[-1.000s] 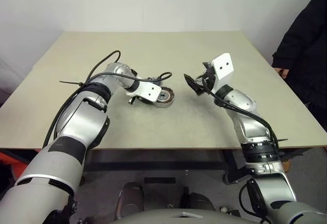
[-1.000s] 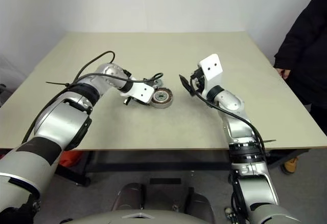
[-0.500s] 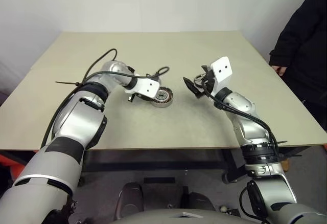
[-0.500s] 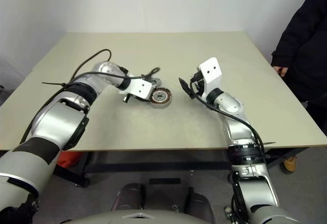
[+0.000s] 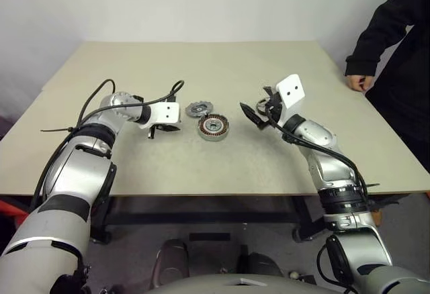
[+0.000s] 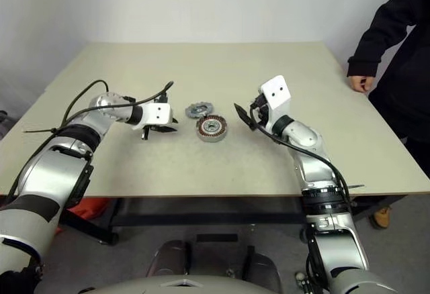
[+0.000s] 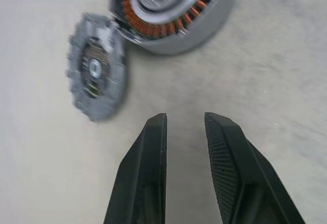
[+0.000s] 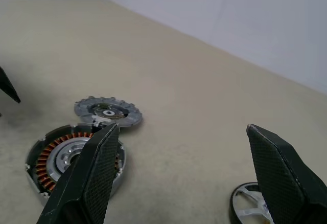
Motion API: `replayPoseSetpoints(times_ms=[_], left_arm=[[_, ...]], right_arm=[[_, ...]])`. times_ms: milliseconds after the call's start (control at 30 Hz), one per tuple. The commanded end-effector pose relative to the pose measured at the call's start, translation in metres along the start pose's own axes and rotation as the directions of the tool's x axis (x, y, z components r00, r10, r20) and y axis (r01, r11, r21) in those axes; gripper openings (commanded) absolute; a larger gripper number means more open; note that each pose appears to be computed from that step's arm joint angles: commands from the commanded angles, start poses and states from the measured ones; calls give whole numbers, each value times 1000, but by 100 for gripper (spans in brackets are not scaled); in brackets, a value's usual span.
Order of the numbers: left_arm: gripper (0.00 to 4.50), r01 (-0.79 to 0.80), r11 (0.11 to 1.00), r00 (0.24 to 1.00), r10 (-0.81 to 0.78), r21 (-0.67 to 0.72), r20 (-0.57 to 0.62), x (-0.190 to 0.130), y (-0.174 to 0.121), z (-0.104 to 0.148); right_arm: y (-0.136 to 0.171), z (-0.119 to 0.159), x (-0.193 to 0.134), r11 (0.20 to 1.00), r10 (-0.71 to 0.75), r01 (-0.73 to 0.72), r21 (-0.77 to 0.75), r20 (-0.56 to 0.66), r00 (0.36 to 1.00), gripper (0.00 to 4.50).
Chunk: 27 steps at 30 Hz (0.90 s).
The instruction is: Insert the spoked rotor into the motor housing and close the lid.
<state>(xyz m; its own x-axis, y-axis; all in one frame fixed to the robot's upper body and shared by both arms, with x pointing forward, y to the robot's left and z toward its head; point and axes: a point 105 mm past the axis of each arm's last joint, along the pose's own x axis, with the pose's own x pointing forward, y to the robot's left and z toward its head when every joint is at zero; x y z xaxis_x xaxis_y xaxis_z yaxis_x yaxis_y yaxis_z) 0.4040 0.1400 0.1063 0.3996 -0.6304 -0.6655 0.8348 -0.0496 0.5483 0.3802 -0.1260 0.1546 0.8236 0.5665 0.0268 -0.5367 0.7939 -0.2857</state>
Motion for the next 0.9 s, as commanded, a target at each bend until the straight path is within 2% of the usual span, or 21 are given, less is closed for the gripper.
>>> replayPoseSetpoints(times_ms=[33, 200, 333, 433, 533, 667, 767, 900], left_arm=[[125, -72, 997, 996, 70, 38, 58, -4, 18, 19], [125, -118, 993, 990, 118, 2, 80, -5, 21, 18], [125, -185, 980, 975, 193, -73, 110, -12, 21, 10], [125, -255, 954, 946, 280, -159, 164, -25, 21, 7], [125, -306, 917, 902, 365, -255, 231, -35, 18, 13], [125, -376, 805, 784, 540, -459, 305, -56, 10, 32], [125, -385, 724, 713, 628, -573, 314, -65, 2, 45], [125, -389, 674, 700, 659, -628, 274, -61, -11, 48]], right_arm=[[5, 16, 5, 999, 43, -42, -28, 49, 998, 450], [31, -3, 3, 987, 158, -159, -27, -23, 987, 450], [64, -18, -2, 931, 332, -346, -114, -127, 935, 450], [77, -26, -6, 838, 452, -498, -221, -229, 862, 450], [73, -27, -1, 771, 487, -563, -297, -293, 823, 450], [69, -19, 15, 637, 545, -662, -395, -377, 749, 450], [73, -17, 24, 527, 599, -737, -422, -431, 675, 450], [74, -23, 34, 454, 614, -777, -437, -478, 628, 450]])
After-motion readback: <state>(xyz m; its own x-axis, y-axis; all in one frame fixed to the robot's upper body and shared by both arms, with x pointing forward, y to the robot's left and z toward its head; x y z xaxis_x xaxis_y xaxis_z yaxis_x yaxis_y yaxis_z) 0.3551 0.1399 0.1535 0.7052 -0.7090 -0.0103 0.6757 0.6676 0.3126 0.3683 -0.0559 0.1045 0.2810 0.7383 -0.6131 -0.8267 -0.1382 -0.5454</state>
